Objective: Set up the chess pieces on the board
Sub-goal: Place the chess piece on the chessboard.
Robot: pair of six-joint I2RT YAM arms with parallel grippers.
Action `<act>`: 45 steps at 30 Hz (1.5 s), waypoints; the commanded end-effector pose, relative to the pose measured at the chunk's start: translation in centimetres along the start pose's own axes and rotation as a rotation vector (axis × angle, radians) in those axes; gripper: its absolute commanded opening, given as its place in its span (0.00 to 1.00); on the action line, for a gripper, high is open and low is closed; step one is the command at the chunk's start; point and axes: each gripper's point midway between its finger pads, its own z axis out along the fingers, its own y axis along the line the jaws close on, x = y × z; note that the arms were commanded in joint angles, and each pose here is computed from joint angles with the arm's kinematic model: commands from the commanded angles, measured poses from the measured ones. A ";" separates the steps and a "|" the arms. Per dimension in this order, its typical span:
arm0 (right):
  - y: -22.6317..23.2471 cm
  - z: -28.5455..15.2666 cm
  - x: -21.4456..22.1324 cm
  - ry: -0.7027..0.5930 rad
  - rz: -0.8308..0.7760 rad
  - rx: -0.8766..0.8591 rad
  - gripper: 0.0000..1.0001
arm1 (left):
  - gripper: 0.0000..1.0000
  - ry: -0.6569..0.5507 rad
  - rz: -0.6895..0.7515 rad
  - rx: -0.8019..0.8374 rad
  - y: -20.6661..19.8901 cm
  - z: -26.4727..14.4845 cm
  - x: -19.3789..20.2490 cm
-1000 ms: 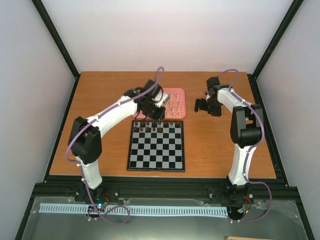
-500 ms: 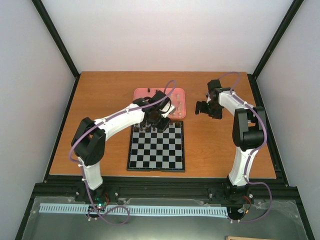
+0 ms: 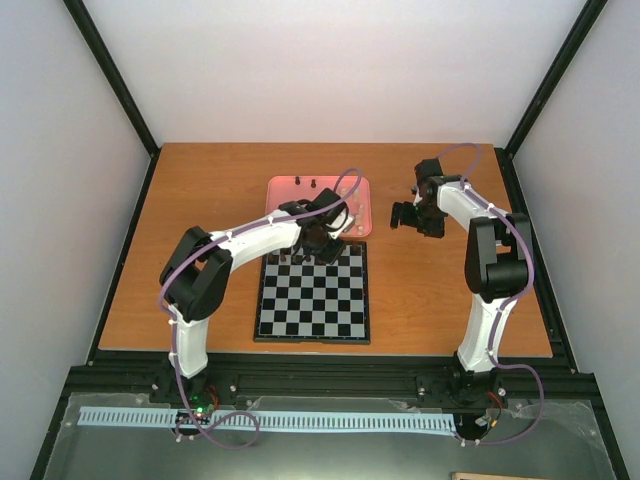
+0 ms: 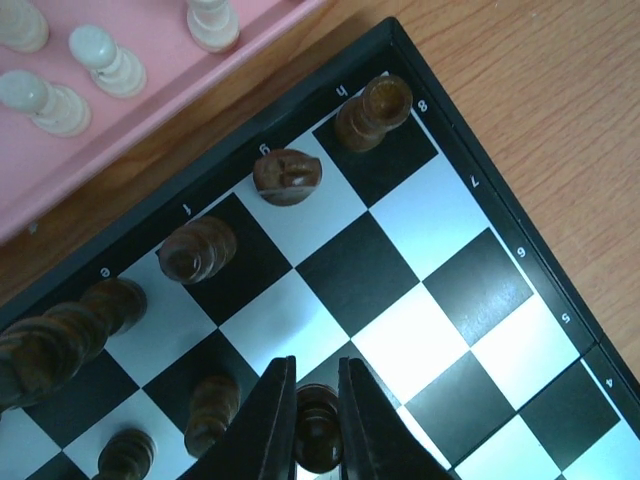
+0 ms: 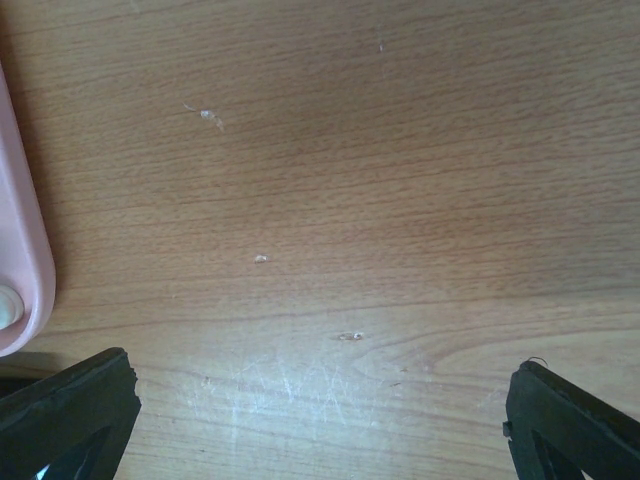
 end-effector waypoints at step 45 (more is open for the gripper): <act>0.3 -0.3 -0.4 -0.014 -0.010 -0.003 1.00 | 0.14 -0.021 -0.006 -0.052 0.8 2.8 -0.4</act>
